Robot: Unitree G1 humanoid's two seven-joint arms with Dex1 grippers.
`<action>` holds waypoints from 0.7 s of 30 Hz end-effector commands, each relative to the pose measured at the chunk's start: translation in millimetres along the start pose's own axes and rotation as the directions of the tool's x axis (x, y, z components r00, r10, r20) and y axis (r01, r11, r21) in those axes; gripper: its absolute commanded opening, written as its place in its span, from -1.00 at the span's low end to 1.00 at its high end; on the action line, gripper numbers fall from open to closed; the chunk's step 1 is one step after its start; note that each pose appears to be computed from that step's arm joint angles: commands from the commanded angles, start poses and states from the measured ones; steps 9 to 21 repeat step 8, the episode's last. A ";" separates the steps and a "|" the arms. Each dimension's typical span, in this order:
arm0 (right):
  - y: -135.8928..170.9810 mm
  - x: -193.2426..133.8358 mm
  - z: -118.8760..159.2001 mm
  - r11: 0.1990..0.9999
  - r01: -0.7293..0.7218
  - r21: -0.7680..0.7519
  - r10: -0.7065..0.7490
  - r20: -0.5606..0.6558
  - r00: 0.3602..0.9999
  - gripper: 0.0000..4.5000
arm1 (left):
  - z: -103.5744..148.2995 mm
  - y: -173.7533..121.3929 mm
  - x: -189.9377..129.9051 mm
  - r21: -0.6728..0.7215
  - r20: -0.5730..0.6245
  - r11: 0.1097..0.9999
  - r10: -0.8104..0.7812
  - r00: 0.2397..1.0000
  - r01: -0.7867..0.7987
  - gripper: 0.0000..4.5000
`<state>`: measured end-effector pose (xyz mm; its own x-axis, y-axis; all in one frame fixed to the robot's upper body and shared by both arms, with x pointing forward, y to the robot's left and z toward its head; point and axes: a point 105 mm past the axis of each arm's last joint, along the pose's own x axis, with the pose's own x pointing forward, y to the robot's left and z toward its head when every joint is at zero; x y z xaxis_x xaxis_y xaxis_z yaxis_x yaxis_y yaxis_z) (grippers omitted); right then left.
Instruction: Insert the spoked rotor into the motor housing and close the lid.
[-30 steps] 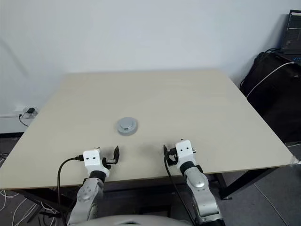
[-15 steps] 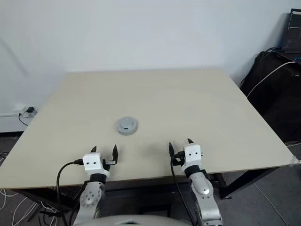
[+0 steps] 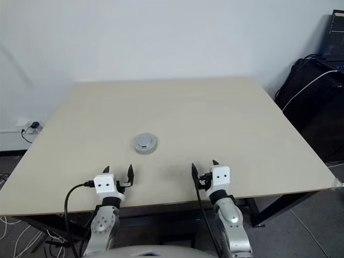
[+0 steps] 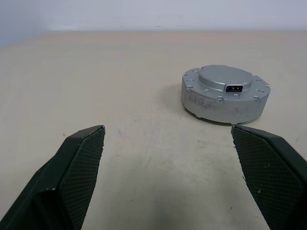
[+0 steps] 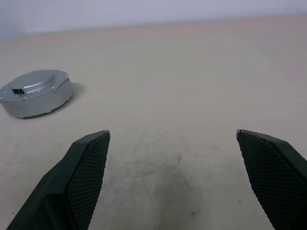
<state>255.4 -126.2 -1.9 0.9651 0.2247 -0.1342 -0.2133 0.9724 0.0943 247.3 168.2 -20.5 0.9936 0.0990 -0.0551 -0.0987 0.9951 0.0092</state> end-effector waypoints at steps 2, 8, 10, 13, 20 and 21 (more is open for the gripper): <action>2.7 5.1 10.1 1.000 -0.015 -0.003 0.015 0.034 0.999 1.00 | 8.7 0.8 2.4 -0.010 0.044 1.000 0.013 0.999 -0.012 0.99; 3.4 4.9 7.5 1.000 -0.018 -0.001 0.018 0.018 1.000 1.00 | 8.2 -0.4 2.7 -0.013 0.042 1.000 0.010 0.999 -0.009 0.99; 3.4 4.9 7.5 1.000 -0.018 -0.001 0.018 0.018 1.000 1.00 | 8.2 -0.4 2.7 -0.013 0.042 1.000 0.010 0.999 -0.009 0.99; 3.4 4.9 7.5 1.000 -0.018 -0.001 0.018 0.018 1.000 1.00 | 8.2 -0.4 2.7 -0.013 0.042 1.000 0.010 0.999 -0.009 0.99; 3.4 4.9 7.5 1.000 -0.018 -0.001 0.018 0.018 1.000 1.00 | 8.2 -0.4 2.7 -0.013 0.042 1.000 0.010 0.999 -0.009 0.99; 3.4 4.9 7.5 1.000 -0.018 -0.001 0.018 0.018 1.000 1.00 | 8.2 -0.4 2.7 -0.013 0.042 1.000 0.010 0.999 -0.009 0.99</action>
